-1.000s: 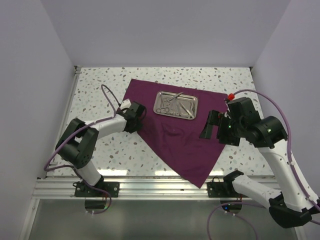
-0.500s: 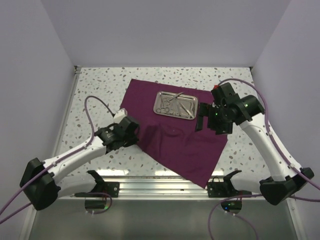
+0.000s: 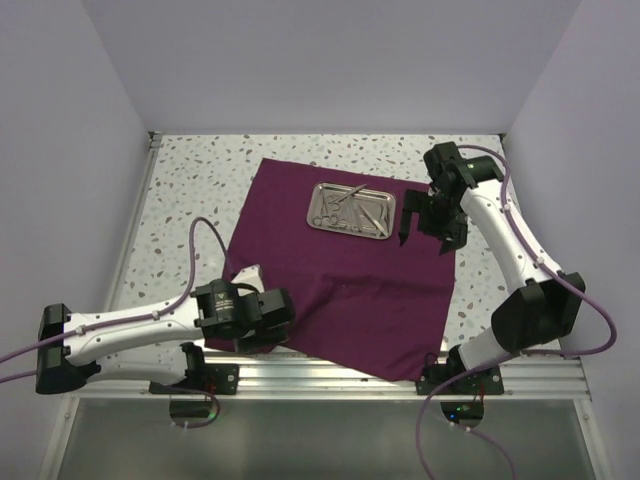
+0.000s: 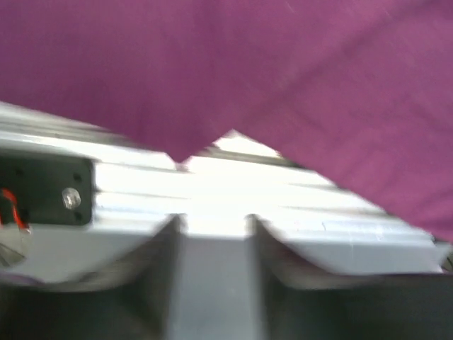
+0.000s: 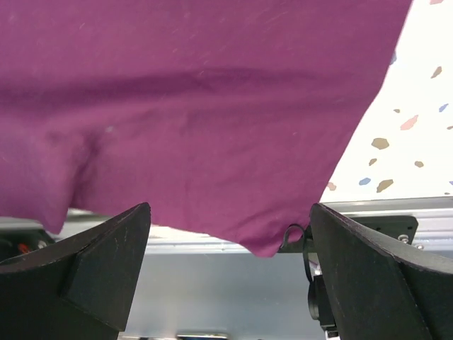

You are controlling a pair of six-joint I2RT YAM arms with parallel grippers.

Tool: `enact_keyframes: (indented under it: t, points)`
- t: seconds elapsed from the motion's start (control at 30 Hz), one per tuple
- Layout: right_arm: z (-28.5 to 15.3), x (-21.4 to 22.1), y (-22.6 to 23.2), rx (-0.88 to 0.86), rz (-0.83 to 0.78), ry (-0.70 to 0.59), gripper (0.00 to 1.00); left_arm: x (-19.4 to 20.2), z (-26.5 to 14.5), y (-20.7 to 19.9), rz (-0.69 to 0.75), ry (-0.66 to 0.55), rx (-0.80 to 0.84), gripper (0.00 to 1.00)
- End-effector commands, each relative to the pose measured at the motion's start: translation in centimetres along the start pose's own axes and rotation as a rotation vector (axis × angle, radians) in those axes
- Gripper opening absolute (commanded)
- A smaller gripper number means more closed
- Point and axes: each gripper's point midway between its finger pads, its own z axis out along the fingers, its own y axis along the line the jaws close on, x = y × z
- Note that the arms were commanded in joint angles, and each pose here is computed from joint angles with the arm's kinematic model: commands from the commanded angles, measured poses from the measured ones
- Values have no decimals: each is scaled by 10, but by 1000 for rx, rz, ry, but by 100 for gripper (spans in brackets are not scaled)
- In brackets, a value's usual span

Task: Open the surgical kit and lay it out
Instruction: Open the surgical kit at the center of the board.

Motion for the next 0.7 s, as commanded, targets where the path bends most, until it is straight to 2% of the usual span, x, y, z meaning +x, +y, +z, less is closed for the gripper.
enact_keyframes:
  t: [0.0,0.03,0.1,0.2,0.23,0.27,0.3,0.33,0.37,0.43,0.47,0.53,0.57,0.67]
  points:
    - [2,-20,-3,5,12,-28,98,8,-32,-2,-56,45,4,75]
    - [5,-23,-4,5,30,-34,99,10,-35,-4,-49,54,13,99]
    - [16,-32,-2,-3,68,-53,98,2,-45,-19,-29,27,57,100]
    - [28,-50,1,-34,104,-91,98,-37,-63,-45,4,-145,122,100]
    - [31,-57,-1,-63,134,-99,98,-69,-71,-59,-36,-252,148,100]
    - [33,-64,1,-99,170,-109,99,-90,-71,-62,49,-302,153,100]
    - [42,-77,3,-151,196,-149,98,-111,-71,-69,66,-335,175,100]
    - [41,-86,1,-230,249,-163,98,-156,-70,-83,-15,-389,247,100]
    - [45,-94,-1,-262,301,-181,98,-177,-67,-81,80,-430,243,100]
    - [54,-114,-10,-287,342,-253,98,-234,-61,-66,29,-499,230,100]
    - [64,-118,-15,-254,349,-248,98,-254,-53,-77,94,-510,265,100]
    - [66,-129,-34,-199,378,-235,98,-298,-32,-69,73,-516,221,100]
    - [77,-130,-46,-144,385,-208,98,-312,-25,-65,111,-522,196,100]
    - [81,-140,-70,-110,455,-243,99,-357,-3,-54,100,-540,149,100]
